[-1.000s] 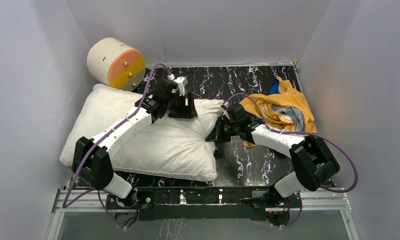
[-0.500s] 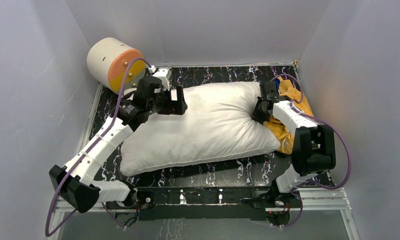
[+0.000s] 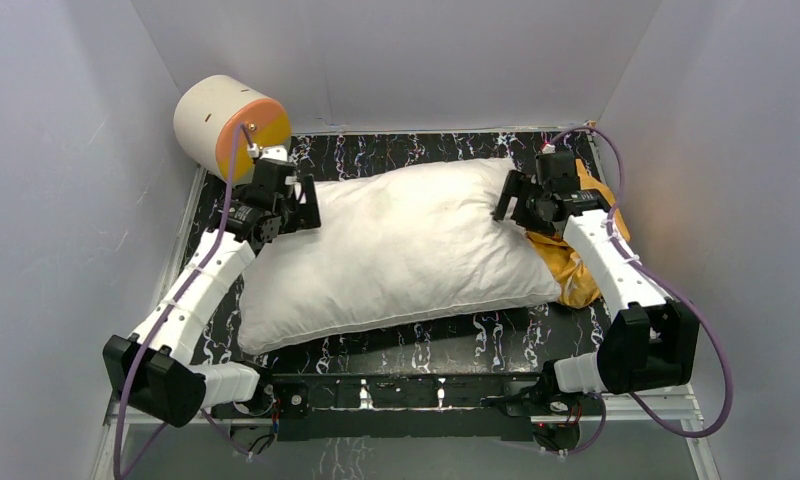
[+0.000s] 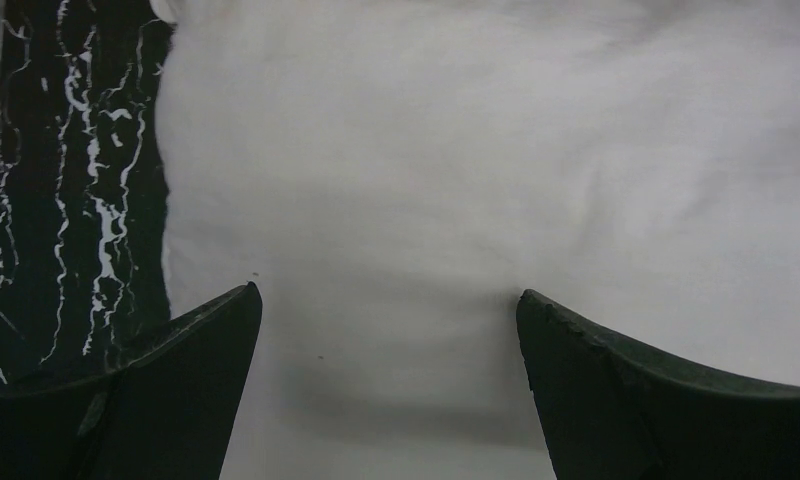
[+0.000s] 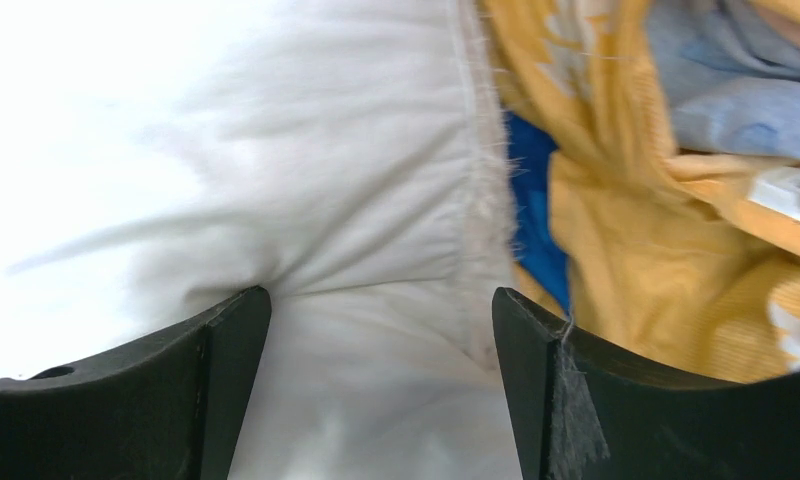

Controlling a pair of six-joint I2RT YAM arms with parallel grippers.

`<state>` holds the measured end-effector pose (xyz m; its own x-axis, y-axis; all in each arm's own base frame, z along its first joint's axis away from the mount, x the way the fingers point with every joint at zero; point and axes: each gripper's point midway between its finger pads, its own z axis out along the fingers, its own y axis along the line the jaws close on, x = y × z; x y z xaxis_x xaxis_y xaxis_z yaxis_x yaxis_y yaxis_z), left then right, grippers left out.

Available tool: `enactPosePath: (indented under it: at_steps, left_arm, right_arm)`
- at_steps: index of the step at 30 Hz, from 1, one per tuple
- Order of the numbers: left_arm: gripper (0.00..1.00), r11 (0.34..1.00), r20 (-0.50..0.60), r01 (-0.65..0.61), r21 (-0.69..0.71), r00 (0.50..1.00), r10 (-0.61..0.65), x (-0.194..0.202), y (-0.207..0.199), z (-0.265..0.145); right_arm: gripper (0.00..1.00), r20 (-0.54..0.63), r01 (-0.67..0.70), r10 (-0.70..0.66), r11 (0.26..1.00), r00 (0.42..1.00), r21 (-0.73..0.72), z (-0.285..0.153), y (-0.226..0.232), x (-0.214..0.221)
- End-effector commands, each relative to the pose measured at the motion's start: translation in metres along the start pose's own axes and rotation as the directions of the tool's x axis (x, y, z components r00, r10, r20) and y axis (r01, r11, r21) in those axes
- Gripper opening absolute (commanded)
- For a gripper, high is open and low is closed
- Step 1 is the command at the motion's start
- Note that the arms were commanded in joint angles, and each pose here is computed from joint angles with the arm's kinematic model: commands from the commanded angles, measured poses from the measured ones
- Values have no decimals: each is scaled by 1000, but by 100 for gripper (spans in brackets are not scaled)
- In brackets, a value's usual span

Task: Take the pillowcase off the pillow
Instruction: Adjust the pillow at the center of the board.

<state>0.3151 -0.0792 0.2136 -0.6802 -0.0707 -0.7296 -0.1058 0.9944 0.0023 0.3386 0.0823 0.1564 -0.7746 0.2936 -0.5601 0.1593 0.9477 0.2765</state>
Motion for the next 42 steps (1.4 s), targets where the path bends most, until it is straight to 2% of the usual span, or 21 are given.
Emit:
enactPosePath:
  at_steps: [1,4,5,7,10,12,14,17,18,20,25,30,32,36,39,42]
  left_arm:
    - [98,982,57,87,-167,995,-79,-18,53,-8]
    - [98,961,147,174,-214,978,-145,-27,85,-10]
    - [98,960,145,194,-203,975,-167,-23,90,-4]
    - [98,963,74,217,-160,976,-207,-6,90,10]
    - [98,968,-115,245,-57,961,-250,34,62,29]
    - [98,951,-212,300,75,936,-279,61,33,34]
    - [94,889,-265,388,243,908,-324,78,0,31]
    - [76,762,-349,480,434,869,-349,94,-38,18]
    - [70,727,-380,494,477,862,-336,97,-49,11]
    - [65,705,-405,475,528,870,-282,102,-64,0]
    - [64,759,-381,387,523,903,-198,105,-69,-18]
    - [64,797,-344,361,484,916,-205,93,-59,-27]
    - [70,808,-314,354,471,923,-222,85,-55,-32]
    - [80,869,-183,291,401,955,-236,64,-32,-37]
    - [85,906,-93,256,337,967,-239,45,-14,-45]
    - [89,922,-28,239,303,970,-242,30,-3,-54]
  right_arm:
    - [91,-18,39,-44,971,999,-238,-11,63,1]
    - [91,-143,42,-65,987,988,-158,16,53,33]
    - [89,-197,40,-66,990,978,-136,26,50,47]
    - [87,-276,55,-75,996,958,-77,45,43,71]
    - [86,-356,88,-102,995,929,-56,62,38,102]
    - [84,-415,107,-120,993,902,-54,68,33,120]
    - [84,-438,131,-126,991,890,-19,72,25,130]
    - [84,-438,144,-123,989,891,14,69,14,139]
    - [84,-432,144,-121,989,894,20,67,11,141]
    - [85,-418,151,-112,987,901,61,62,-2,147]
    - [87,-367,199,-94,945,925,258,48,-45,143]
    - [89,-254,234,-151,911,955,340,27,-51,100]
    - [90,-204,232,-172,919,964,319,15,-39,77]
    - [92,-57,193,-184,956,981,220,-19,-9,38]
    - [98,87,163,-177,976,980,147,-47,8,8]
    - [99,161,166,-174,984,971,61,-72,27,-11]
